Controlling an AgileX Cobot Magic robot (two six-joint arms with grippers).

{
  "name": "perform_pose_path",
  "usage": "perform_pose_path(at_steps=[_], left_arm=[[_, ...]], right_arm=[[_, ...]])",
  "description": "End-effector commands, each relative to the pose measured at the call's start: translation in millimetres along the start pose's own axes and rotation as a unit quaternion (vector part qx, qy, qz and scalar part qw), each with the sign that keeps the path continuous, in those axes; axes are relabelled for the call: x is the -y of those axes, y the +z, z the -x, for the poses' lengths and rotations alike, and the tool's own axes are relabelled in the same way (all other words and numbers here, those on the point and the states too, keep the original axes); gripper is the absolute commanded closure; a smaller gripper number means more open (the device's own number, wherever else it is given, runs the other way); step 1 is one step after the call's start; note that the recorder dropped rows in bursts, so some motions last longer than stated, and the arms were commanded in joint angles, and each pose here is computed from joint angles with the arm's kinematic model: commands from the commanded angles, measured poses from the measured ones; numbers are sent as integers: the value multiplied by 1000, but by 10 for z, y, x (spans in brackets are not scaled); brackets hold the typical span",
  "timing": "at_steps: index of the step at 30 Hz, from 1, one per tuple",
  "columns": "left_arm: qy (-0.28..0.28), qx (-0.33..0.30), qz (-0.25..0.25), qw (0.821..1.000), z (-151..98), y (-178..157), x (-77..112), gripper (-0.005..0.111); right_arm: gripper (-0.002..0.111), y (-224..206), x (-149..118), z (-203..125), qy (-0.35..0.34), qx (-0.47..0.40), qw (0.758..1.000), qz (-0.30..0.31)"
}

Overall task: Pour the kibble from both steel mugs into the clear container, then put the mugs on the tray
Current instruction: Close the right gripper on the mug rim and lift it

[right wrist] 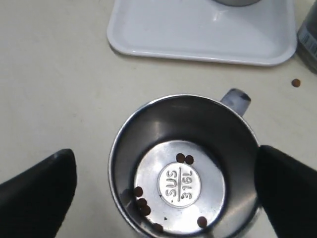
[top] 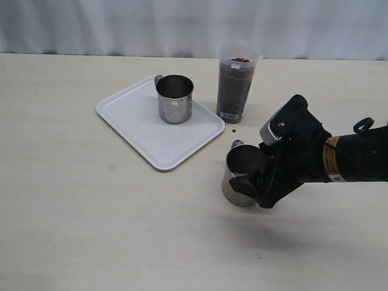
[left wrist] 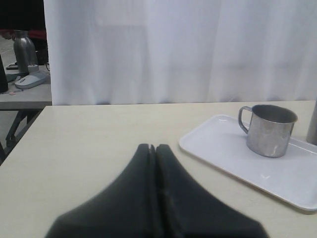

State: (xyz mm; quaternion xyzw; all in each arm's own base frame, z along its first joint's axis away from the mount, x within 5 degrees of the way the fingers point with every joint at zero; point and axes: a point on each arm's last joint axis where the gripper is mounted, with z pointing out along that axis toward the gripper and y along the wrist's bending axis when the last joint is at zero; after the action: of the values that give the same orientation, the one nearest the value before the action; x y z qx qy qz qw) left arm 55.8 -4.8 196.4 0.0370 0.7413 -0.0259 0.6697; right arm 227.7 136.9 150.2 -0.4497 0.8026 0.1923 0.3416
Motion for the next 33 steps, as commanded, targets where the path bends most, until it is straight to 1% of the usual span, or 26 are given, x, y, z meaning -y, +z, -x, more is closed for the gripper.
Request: perform_pose_path(at_steps=[1,7,16,19,22,27,29,33], left_arm=[[-6,4,-2,1000,3,0,2,107],[-6,4,-2,1000,3,0,2,107],[-6,1,-2,1000,-3,0,2,107],[-6,1,-2,1000,-3,0,2,107],[-6,1,-2,1000,-3,0,2,107],[-6,1,-2,1000,-3,0,2,107],[-6,1,-2,1000,-3,0,2,107],[-6,1,-2,1000,-3,0,2,107]], right_arm=[[-1,99,10,-75,-9,-11,1000,4],[-1,198,30,-125,-13,-6,1000,5],[-1,199,36,-130,-15,-9,1000,2],[-1,169,24,-82,-14,8,1000,5],[-1,35,7,52,-20,40,999,-4],[-1,-371,-4,261,23,74,995,-66],[-1,-511,-36,248,38,68,993,-86],[-1,-608,-112,164,60,42,994,-83]])
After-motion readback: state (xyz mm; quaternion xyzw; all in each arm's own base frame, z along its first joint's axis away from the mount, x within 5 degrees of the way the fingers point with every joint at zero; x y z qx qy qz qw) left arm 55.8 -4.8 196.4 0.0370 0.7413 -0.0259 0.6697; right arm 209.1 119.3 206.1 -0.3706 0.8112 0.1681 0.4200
